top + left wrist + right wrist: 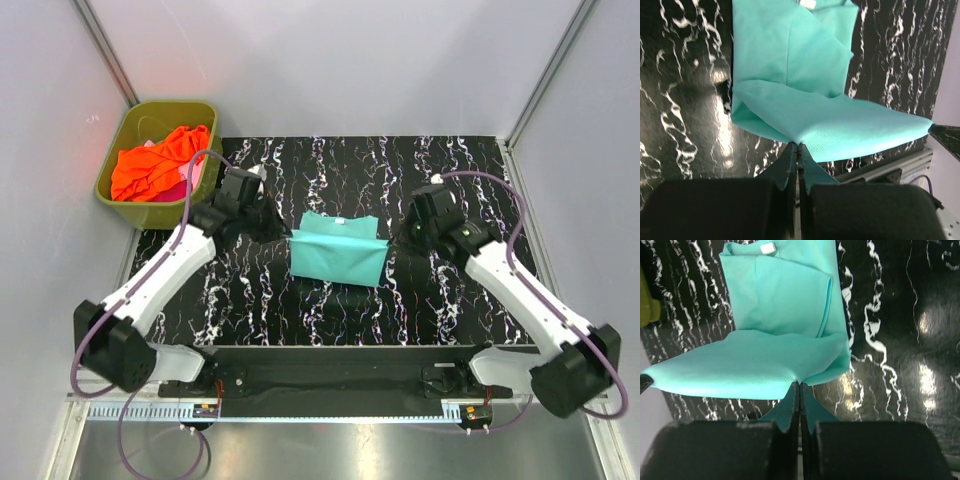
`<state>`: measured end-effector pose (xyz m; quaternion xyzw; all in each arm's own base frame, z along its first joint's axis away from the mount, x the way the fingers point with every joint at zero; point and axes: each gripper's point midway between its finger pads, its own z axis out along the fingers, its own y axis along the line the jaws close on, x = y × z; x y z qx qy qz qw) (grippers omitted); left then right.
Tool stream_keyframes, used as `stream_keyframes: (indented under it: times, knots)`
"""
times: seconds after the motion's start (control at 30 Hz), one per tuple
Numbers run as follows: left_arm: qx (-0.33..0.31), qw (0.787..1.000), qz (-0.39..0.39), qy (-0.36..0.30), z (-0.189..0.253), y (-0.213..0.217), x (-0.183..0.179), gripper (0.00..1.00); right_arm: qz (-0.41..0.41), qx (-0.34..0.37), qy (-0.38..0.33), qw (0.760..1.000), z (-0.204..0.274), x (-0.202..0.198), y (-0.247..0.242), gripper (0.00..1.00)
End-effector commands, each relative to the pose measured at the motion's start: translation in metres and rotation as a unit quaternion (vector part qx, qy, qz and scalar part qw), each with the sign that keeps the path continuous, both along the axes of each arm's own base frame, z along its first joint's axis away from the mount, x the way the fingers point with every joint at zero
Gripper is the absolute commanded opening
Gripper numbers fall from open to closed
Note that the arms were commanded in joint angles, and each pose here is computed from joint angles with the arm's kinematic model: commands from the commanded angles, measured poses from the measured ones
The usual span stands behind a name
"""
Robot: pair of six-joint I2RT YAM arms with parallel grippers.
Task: Fold and stack the t-shirts
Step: Fold the tshirt
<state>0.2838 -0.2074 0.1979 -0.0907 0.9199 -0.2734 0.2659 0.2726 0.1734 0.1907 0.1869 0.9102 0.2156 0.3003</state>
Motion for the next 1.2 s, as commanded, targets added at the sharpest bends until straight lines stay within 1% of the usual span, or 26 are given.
stream_keyframes:
  times: [0.0, 0.07, 0.1, 0.17, 0.2, 0.23, 0.3, 0.37, 0.4, 0.47, 0.5, 0.57, 0.67, 0.7, 0.73, 0.77, 0.83, 0.87, 0.9, 0.97, 1.0, 1.03, 1.07, 1.1, 1.13, 1.17]
  knots:
    - [-0.011, 1.000, -0.007, -0.020, 0.017, 0.001, 0.030, 0.00, 0.014, -0.018, -0.046, 0.999, 0.018, 0.036, 0.003, 0.00]
    - [-0.019, 1.000, -0.008, -0.024, 0.024, 0.000, 0.043, 0.00, 0.010, -0.024, -0.041, 0.999, 0.014, 0.048, -0.003, 0.00]
    - [-0.018, 1.000, -0.004, -0.016, 0.018, 0.001, 0.053, 0.00, 0.013, -0.016, -0.045, 0.999, 0.018, 0.055, -0.001, 0.00]
    - [-0.025, 0.999, -0.007, -0.020, 0.023, -0.002, 0.065, 0.00, 0.010, -0.019, -0.034, 0.999, 0.011, 0.069, -0.007, 0.00]
    - [-0.030, 0.999, -0.013, -0.012, 0.015, -0.006, 0.072, 0.00, 0.020, -0.013, -0.024, 0.999, 0.005, 0.074, -0.003, 0.00]
    - [-0.034, 0.999, -0.015, -0.018, 0.019, -0.008, 0.081, 0.00, 0.024, -0.018, -0.026, 0.999, 0.004, 0.078, -0.005, 0.00]
    - [-0.031, 0.999, -0.017, -0.003, 0.006, -0.010, 0.094, 0.00, 0.023, -0.021, -0.031, 0.999, 0.006, 0.091, -0.007, 0.00]
    - [-0.034, 0.999, -0.017, -0.009, 0.008, -0.012, 0.108, 0.00, 0.034, -0.024, -0.025, 0.999, -0.003, 0.102, -0.006, 0.00]
    - [-0.031, 0.999, -0.014, -0.003, -0.002, -0.011, 0.118, 0.00, 0.039, -0.021, -0.020, 0.999, -0.007, 0.111, -0.005, 0.01]
    - [-0.031, 0.999, -0.027, -0.019, 0.002, -0.016, 0.133, 0.00, 0.044, -0.022, -0.016, 0.999, -0.011, 0.122, -0.004, 0.01]
    - [-0.027, 0.999, -0.030, -0.007, -0.012, -0.016, 0.143, 0.00, 0.047, -0.019, -0.009, 0.999, -0.017, 0.131, -0.003, 0.02]
    - [-0.037, 0.999, -0.029, -0.013, -0.008, -0.018, 0.157, 0.00, 0.058, -0.019, -0.009, 0.998, -0.024, 0.140, 0.000, 0.02]
    - [-0.036, 0.999, -0.025, -0.017, -0.016, -0.016, 0.180, 0.00, 0.069, -0.017, 0.001, 0.997, -0.037, 0.161, 0.004, 0.03]
    - [-0.033, 0.999, -0.022, -0.010, -0.029, -0.014, 0.189, 0.00, 0.067, -0.021, 0.005, 0.998, -0.043, 0.172, 0.004, 0.03]
    - [-0.041, 0.999, -0.028, -0.022, -0.022, -0.017, 0.198, 0.00, 0.064, -0.023, 0.005, 0.998, -0.047, 0.180, 0.001, 0.03]
    - [-0.042, 0.998, -0.034, -0.023, -0.026, -0.019, 0.205, 0.00, 0.063, -0.020, -0.002, 0.998, -0.043, 0.190, 0.002, 0.04]
    - [-0.044, 0.998, -0.030, -0.025, -0.036, -0.017, 0.226, 0.00, 0.068, -0.018, 0.016, 0.997, -0.065, 0.204, 0.004, 0.04]
    - [-0.044, 0.998, -0.029, -0.028, -0.041, -0.014, 0.235, 0.00, 0.066, -0.015, 0.005, 0.998, -0.059, 0.216, 0.004, 0.05]
    - [-0.046, 0.998, -0.026, -0.031, -0.047, -0.014, 0.247, 0.00, 0.074, -0.008, 0.021, 0.997, -0.077, 0.221, 0.007, 0.05]
    - [-0.048, 0.998, -0.022, -0.034, -0.057, -0.011, 0.262, 0.00, 0.075, -0.003, 0.009, 0.997, -0.075, 0.240, 0.006, 0.05]
    - [-0.046, 0.998, -0.014, -0.032, -0.074, -0.006, 0.273, 0.00, 0.076, -0.004, 0.023, 0.997, -0.093, 0.244, 0.007, 0.05]
    - [-0.048, 0.998, -0.011, -0.048, -0.070, -0.004, 0.285, 0.00, 0.078, -0.004, 0.023, 0.997, -0.096, 0.250, 0.006, 0.06]
    - [-0.052, 0.998, -0.004, -0.046, -0.075, -0.003, 0.292, 0.00, 0.079, -0.001, 0.010, 0.997, -0.090, 0.262, 0.008, 0.05]
    - [-0.064, 0.997, -0.001, -0.049, -0.084, 0.002, 0.304, 0.00, 0.081, 0.003, 0.021, 0.997, -0.106, 0.267, 0.007, 0.05]
    - [-0.072, 0.996, 0.001, -0.048, -0.087, 0.003, 0.309, 0.00, 0.080, 0.005, 0.018, 0.997, -0.106, 0.272, 0.005, 0.05]
    - [-0.081, 0.995, 0.007, -0.057, -0.088, 0.007, 0.318, 0.00, 0.079, 0.007, 0.002, 0.997, -0.099, 0.284, 0.006, 0.07]
